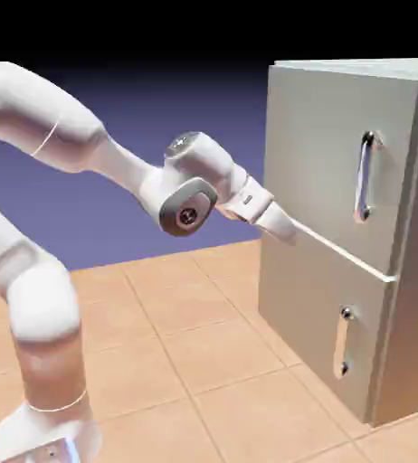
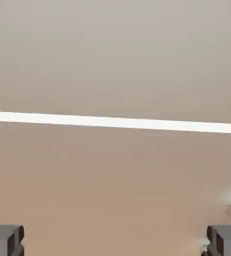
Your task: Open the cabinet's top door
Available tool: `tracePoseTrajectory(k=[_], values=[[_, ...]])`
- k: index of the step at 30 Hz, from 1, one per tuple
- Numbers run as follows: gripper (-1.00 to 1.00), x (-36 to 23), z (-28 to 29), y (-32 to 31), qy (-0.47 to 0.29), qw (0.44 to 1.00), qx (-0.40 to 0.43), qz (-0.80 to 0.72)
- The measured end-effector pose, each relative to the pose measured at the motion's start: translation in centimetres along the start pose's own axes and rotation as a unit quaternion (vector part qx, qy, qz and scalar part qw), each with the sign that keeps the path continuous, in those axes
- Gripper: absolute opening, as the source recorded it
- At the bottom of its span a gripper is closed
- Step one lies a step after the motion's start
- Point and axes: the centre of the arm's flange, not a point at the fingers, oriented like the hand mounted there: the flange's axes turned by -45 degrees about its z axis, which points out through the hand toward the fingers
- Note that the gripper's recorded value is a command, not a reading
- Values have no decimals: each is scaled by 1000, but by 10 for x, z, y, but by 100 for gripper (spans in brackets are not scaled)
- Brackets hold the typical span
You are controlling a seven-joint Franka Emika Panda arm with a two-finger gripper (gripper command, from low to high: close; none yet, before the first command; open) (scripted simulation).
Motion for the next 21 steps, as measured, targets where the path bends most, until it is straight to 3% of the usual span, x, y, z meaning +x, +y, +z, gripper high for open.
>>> tracePoseTrajectory(k=[21], values=[[100,60,-76,-10,141,990,-2,-28]])
